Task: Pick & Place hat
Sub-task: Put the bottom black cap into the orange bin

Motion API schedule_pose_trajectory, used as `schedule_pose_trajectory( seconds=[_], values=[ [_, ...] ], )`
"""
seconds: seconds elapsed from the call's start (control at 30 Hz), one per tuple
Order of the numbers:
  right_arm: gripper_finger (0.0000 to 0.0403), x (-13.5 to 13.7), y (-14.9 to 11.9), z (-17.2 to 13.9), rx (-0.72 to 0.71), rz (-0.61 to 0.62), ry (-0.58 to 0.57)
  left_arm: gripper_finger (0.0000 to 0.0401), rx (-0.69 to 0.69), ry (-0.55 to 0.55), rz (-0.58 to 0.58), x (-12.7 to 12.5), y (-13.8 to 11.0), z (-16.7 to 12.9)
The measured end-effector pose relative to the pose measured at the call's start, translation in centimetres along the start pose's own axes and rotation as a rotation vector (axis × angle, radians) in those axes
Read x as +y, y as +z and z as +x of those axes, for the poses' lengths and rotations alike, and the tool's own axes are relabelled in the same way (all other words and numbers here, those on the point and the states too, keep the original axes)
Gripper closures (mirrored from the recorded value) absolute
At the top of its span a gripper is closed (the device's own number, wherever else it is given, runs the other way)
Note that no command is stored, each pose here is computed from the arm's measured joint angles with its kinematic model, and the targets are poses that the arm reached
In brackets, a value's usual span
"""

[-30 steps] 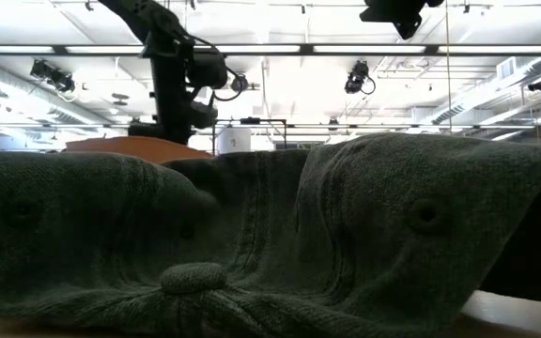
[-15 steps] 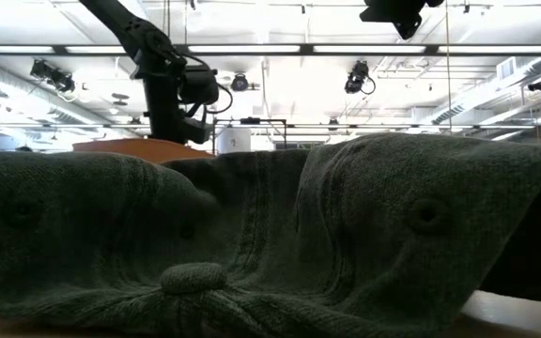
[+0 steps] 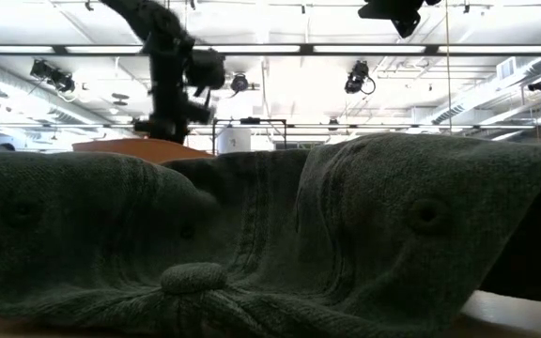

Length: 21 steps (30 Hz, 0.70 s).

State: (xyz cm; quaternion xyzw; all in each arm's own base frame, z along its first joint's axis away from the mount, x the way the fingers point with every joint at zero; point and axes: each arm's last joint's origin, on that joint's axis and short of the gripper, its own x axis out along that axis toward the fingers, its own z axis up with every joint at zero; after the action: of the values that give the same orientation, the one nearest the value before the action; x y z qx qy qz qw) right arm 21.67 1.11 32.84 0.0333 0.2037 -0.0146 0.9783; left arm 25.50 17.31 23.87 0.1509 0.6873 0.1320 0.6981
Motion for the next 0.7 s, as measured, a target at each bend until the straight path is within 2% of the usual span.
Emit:
schedule_pose_trajectory(
  seconds=[0.17, 0.33, 0.43, 0.57, 0.7],
  values=[
    [0.0268, 0.0, 0.0, 0.0, 0.000, 0.000, 0.000, 0.0212, -0.039, -0.070, -0.096, 0.6, 0.9, -4.1],
    [0.0268, 0.0, 0.0, 0.0, -0.001, 0.000, 0.005, 0.0223, -0.107, -0.201, -0.165, 0.3, 1.6, -7.9],
    [0.0268, 0.0, 0.0, 0.0, -0.001, 0.015, 0.010, 0.0224, -0.175, -0.317, -0.192, -0.4, 1.7, -10.3],
    [0.0268, 0.1, 0.1, 0.0, -0.003, 0.040, 0.029, 0.0224, -0.337, -0.527, -0.215, -2.0, 1.2, -14.4],
    [0.0268, 0.2, 0.1, 0.2, -0.006, 0.043, 0.056, 0.0224, -0.424, -0.583, -0.235, -3.8, -0.1, -17.7]
  ],
)
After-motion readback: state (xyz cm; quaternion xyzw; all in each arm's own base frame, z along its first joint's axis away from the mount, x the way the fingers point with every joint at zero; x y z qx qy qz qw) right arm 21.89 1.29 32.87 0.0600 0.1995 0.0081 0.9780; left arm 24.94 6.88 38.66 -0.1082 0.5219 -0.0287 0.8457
